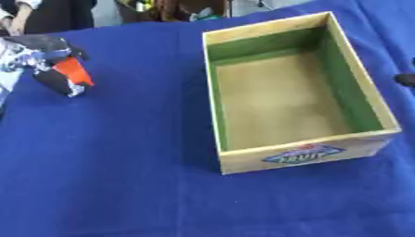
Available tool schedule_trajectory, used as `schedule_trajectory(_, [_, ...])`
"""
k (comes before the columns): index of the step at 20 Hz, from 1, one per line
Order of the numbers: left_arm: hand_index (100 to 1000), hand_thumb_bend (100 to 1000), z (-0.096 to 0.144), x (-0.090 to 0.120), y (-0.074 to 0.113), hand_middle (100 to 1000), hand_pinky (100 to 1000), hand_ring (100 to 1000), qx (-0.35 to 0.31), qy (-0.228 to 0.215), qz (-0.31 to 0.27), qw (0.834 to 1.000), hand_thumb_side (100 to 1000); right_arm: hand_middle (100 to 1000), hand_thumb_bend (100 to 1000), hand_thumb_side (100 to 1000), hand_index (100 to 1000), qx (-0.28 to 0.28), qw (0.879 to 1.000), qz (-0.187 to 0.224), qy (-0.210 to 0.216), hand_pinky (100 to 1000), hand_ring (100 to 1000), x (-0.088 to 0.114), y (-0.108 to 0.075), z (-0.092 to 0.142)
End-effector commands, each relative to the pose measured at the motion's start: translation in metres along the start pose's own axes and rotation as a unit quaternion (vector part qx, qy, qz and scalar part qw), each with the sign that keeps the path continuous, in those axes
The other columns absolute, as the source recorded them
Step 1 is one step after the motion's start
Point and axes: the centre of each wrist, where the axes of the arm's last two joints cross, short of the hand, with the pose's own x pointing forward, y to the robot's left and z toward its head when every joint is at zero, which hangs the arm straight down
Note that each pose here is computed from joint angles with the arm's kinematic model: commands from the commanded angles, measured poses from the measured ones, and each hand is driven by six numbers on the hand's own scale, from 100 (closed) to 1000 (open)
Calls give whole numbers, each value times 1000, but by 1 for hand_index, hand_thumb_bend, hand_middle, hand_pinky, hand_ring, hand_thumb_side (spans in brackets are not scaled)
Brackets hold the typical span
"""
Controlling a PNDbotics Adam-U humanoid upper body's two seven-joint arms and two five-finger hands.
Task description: Pick up objects on the table and place them in the box.
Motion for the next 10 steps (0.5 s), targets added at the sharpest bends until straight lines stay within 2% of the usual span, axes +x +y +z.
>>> schedule_trajectory(1, [917,100,8,-9,12,567,577,569,17,13,2,1000,315,529,100,599,729,4,1000,3,-13,943,736,7,-3,-2])
schedule_trajectory(4, [930,100,8,-10,12,628,569,587,20,14,10,1000,258,529,100,595,729,4,1000,3,-12,943,736,7,-3,-1])
schedule_trajectory(6, [952,100,8,-10,12,719,522,649,21,14,15,1000,235,529,100,593,729,4,1000,4,-11,943,736,7,-3,-1])
schedule_trajectory(8, [952,100,8,-11,11,719,522,649,20,14,21,999,235,529,100,593,729,4,1000,4,-11,943,736,7,-3,-1])
schedule_trajectory(9, [957,100,8,-11,11,762,499,682,20,15,24,999,214,528,100,590,728,4,1000,4,-10,943,736,7,-3,-1])
schedule_trajectory(10, [949,100,8,-12,10,758,466,659,20,16,30,999,197,528,100,588,728,4,1000,4,-10,943,736,6,-3,-1])
